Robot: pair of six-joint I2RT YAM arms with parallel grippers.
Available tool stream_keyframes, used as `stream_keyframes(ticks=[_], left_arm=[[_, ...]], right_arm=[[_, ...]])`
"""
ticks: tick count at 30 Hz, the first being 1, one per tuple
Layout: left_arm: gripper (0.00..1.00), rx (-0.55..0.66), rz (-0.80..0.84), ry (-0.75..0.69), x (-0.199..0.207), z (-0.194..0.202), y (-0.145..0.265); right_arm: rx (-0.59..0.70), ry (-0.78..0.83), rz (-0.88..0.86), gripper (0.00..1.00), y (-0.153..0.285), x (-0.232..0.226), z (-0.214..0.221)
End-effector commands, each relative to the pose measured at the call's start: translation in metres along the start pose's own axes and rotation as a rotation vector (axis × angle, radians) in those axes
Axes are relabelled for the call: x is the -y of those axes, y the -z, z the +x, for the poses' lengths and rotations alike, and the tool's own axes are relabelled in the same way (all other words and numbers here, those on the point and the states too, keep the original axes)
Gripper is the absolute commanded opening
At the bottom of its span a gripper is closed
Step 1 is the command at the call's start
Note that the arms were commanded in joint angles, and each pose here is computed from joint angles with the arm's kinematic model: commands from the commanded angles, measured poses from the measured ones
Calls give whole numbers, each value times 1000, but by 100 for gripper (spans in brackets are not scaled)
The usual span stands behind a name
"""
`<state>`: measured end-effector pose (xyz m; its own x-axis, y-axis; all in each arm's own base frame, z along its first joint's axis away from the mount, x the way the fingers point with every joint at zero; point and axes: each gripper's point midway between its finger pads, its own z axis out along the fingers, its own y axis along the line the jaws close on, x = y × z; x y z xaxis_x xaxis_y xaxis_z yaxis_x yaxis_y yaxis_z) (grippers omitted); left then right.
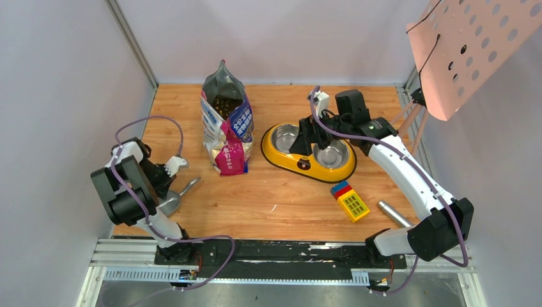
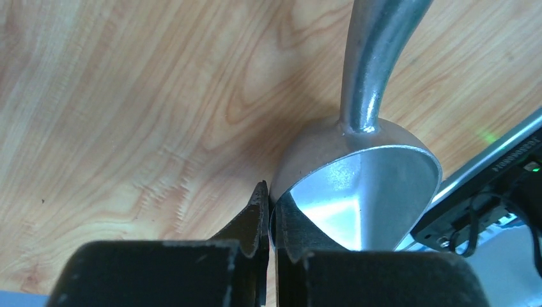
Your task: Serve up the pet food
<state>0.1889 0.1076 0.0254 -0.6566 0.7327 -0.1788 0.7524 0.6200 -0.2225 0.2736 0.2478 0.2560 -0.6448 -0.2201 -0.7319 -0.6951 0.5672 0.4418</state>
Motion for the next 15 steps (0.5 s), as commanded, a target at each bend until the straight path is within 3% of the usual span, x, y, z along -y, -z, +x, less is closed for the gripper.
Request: stream_keyframes(ticks=[1,10,15], left_arm=[[0,135,-16,5,27,-25,32],[0,427,-145,-205,123,-114,145],[0,632,-251,-334,152,-177,215]], right_arm=[[59,80,31,87,8,2,-17],[87,118,-51,88,26,-28,-47],[65,89,-83,87,37,-43,-66]])
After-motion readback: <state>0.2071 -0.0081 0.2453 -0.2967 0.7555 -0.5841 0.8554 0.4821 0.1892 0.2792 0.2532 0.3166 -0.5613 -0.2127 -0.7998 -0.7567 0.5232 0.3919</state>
